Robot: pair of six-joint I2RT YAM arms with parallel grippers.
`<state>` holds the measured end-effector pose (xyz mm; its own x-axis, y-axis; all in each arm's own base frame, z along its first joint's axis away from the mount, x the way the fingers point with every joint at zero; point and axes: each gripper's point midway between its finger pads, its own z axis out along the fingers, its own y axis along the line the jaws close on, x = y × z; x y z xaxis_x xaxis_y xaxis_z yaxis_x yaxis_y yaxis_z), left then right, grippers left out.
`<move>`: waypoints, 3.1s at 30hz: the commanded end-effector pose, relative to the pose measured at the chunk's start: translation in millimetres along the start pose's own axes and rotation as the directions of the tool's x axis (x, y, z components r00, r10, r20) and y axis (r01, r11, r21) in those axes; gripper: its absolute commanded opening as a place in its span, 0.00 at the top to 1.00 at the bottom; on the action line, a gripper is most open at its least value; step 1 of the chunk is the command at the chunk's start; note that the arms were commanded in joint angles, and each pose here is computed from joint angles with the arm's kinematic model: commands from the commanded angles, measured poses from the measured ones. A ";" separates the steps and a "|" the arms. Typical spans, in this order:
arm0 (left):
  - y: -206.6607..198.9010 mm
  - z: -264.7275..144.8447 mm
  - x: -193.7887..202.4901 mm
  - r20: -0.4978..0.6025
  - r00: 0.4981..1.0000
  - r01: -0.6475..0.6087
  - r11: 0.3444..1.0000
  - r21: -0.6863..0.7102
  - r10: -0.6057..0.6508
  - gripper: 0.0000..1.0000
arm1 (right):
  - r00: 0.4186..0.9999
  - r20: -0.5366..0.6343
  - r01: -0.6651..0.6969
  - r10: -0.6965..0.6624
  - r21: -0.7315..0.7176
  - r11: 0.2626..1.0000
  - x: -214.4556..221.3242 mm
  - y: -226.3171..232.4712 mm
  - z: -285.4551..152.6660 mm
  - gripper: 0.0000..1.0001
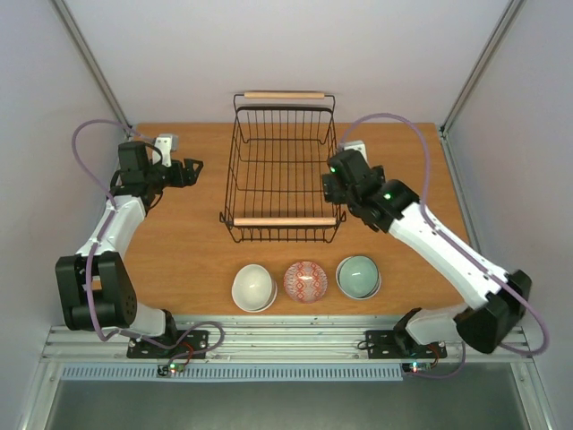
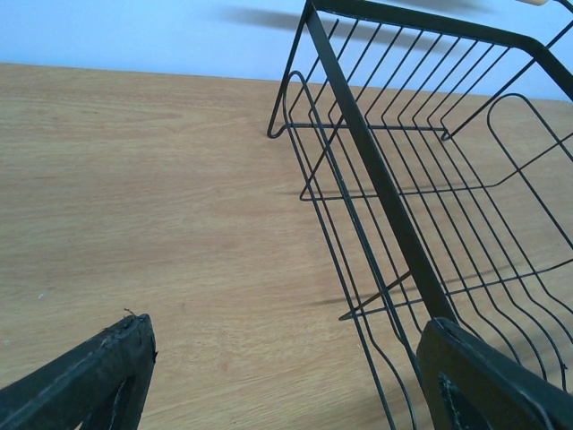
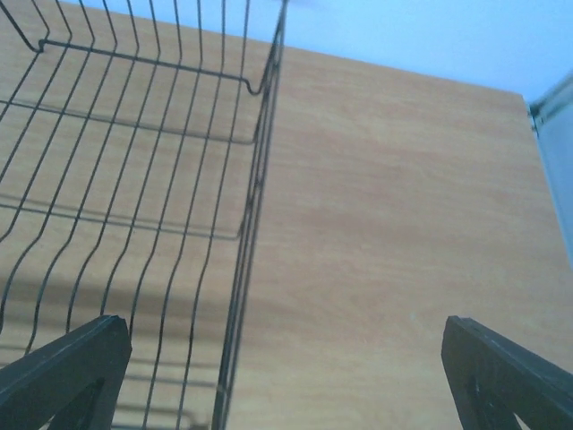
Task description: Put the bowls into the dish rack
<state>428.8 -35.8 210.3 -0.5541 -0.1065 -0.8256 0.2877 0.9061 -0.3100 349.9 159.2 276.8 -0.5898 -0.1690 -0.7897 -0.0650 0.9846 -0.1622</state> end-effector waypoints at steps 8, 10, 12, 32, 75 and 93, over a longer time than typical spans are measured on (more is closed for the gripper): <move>-8.8 -9.8 -18.5 0.067 0.997 -0.026 1.000 0.012 0.025 0.20 | 0.914 -0.390 -0.064 0.110 0.128 0.990 124.6 -66.7 -74.8 0.42; -9.7 -10.9 -19.5 0.063 0.998 -0.024 1.000 0.012 0.023 0.20 | 0.870 -0.482 -0.034 0.104 0.152 0.988 154.3 -65.9 -78.4 0.45; -9.9 -12.0 -20.3 0.064 0.998 -0.026 1.000 0.011 0.026 0.20 | 0.831 -0.546 0.003 0.102 0.187 0.982 179.8 -66.6 -80.8 0.46; -13.0 -9.9 -16.5 0.052 0.999 -0.006 0.999 0.038 0.004 0.20 | 0.734 -0.646 -0.016 0.210 0.293 0.956 265.9 -35.8 -52.6 0.58; -100.1 -41.1 -40.5 0.026 0.998 -0.060 0.936 0.348 0.055 0.23 | 0.999 0.043 -0.019 0.014 0.124 0.992 -20.2 -1.5 -85.5 0.99; -198.5 -50.1 -22.5 -0.055 0.975 -0.149 0.819 0.554 0.215 0.26 | 0.993 0.120 0.035 -0.011 -0.198 0.980 -122.0 120.0 2.1 0.99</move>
<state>348.6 -179.8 316.3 -0.5438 0.0614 -0.8370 0.7171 0.5520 -0.4254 408.4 267.9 310.2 -0.5823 -0.2315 -0.7793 -0.1602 0.9725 -0.1692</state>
